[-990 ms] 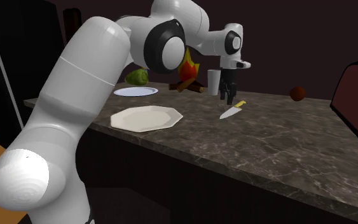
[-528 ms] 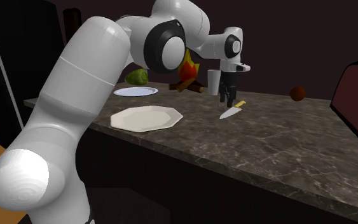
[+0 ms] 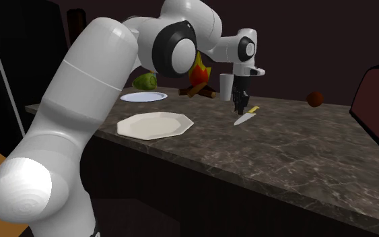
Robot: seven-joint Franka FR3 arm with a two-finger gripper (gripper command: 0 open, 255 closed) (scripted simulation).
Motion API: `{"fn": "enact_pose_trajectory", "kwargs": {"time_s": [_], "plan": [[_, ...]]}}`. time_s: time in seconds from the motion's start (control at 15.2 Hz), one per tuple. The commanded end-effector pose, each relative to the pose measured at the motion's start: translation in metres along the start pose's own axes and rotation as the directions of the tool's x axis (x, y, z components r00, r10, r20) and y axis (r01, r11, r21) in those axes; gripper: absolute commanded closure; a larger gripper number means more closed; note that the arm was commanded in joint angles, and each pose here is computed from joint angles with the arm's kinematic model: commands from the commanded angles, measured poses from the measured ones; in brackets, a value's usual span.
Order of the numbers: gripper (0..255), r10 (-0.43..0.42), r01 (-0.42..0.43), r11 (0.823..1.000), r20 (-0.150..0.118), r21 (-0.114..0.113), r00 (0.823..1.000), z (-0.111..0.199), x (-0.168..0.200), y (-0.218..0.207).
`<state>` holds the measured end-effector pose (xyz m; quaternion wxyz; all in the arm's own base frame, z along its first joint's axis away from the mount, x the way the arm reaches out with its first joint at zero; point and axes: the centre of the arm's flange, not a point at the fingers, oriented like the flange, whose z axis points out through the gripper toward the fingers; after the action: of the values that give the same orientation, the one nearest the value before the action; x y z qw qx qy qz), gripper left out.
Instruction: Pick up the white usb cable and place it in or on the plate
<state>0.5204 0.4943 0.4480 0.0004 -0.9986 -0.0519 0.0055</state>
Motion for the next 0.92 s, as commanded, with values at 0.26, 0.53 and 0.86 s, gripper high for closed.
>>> {"fn": "enact_pose_trajectory", "kwargs": {"time_s": [0.26,0.53,0.86], "plan": [[255,0.0,0.0,1.0,0.0,0.0,1.0,-0.005,0.0,0.0],[255,0.0,0.0,1.0,0.0,0.0,1.0,-0.026,0.0,0.0],[255,0.0,0.0,1.0,0.0,0.0,1.0,-0.053,-0.001,0.0]]}}
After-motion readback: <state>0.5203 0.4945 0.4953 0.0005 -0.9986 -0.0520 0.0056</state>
